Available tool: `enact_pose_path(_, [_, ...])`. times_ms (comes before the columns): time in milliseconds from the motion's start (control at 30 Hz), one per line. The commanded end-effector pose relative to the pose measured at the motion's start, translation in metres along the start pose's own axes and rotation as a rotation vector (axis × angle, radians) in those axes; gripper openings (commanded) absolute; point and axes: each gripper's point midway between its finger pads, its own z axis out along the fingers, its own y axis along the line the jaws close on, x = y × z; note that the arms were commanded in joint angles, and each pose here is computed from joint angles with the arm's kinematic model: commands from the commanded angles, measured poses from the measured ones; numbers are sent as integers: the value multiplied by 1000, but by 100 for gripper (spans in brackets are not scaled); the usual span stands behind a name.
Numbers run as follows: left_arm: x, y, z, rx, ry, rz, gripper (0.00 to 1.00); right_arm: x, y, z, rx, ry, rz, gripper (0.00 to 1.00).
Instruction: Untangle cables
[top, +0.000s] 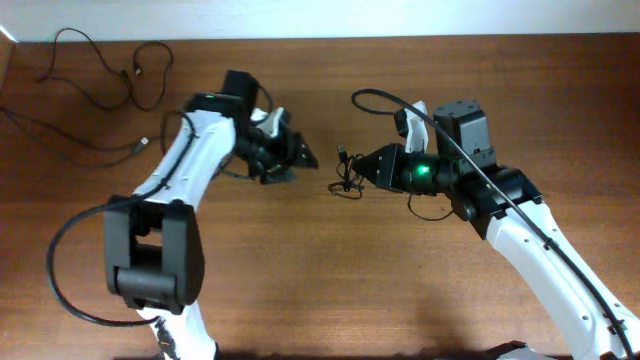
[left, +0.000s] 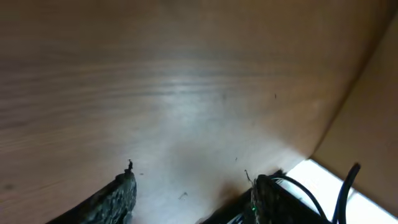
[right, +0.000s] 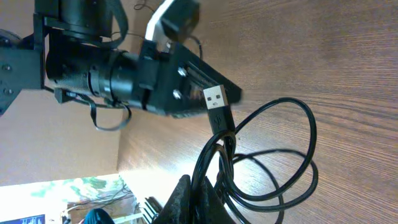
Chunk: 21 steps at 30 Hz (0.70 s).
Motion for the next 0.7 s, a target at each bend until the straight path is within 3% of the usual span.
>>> enact_pose_path(0, [5, -9, -6, 105, 37, -60, 63, 3, 4, 2, -16, 16, -25, 4])
enact_pose_path(233, [39, -37, 15, 110, 161, -142, 58, 2, 5, 2, -18, 13, -24, 4])
enact_pose_path(467, [55, -50, 28, 96, 205, -109, 54, -9, 8, 1, -21, -33, -55, 4])
enact_pose_path(533, [63, -52, 29, 93, 233, -119, 40, -16, -2, 1, 34, -76, -54, 4])
enact_pose_path(600, [64, -48, 30, 70, 231, -124, 10, -21, -7, 0, 67, -103, -52, 4])
enact_pose_path(633, [61, -42, 31, 39, 216, -121, 2, -22, -9, 0, 75, -108, -56, 4])
enact_pose_path(667, [59, -36, 31, 5, 200, -119, 0, -23, -10, 0, 84, -113, -54, 4])
